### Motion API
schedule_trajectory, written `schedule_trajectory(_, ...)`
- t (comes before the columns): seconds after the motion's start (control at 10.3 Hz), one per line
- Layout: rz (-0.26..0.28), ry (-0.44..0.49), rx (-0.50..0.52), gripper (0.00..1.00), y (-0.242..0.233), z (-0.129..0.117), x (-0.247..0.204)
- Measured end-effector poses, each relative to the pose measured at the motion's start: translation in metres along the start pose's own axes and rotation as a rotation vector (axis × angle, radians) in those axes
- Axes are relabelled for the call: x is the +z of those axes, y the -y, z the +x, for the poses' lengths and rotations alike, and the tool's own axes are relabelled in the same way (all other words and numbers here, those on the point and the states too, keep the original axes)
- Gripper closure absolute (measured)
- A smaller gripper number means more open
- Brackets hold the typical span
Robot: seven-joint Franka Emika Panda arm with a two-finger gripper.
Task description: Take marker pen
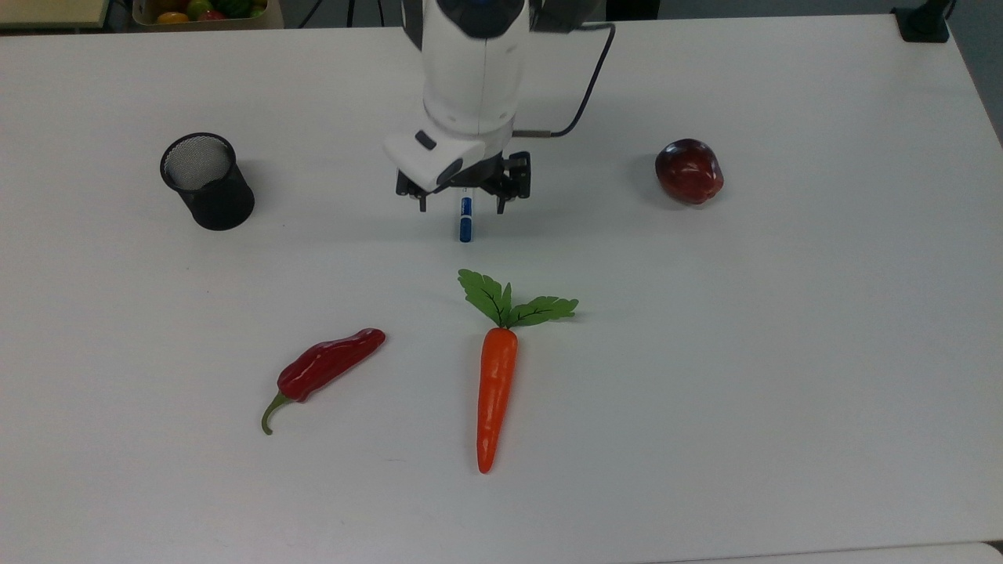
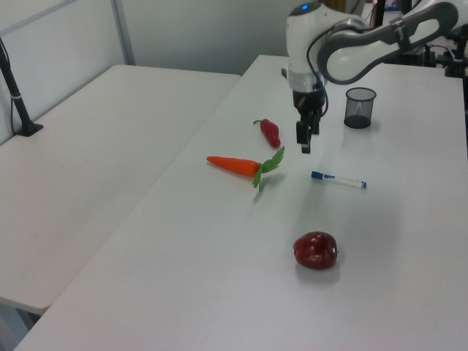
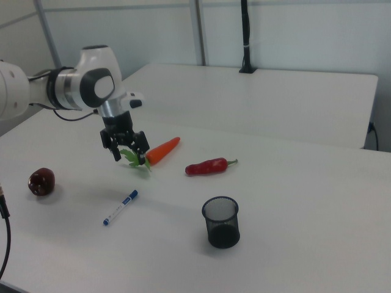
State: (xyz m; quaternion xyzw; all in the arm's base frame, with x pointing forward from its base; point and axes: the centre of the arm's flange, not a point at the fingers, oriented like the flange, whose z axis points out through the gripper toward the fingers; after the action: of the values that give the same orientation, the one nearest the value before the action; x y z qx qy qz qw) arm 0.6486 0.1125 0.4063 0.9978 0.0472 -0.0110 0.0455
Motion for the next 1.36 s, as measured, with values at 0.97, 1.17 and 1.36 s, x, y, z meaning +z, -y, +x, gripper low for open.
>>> schedule_trajectory(0.97, -0.034, -0.011, 0.016, 0.0, -0.071, -0.104, -0.187)
schedule_trajectory(1.17, -0.034, -0.007, 0.018, 0.0, -0.073, -0.105, -0.185)
schedule_trajectory(1.36, -0.034, -0.004, 0.018, 0.0, -0.073, -0.104, -0.184)
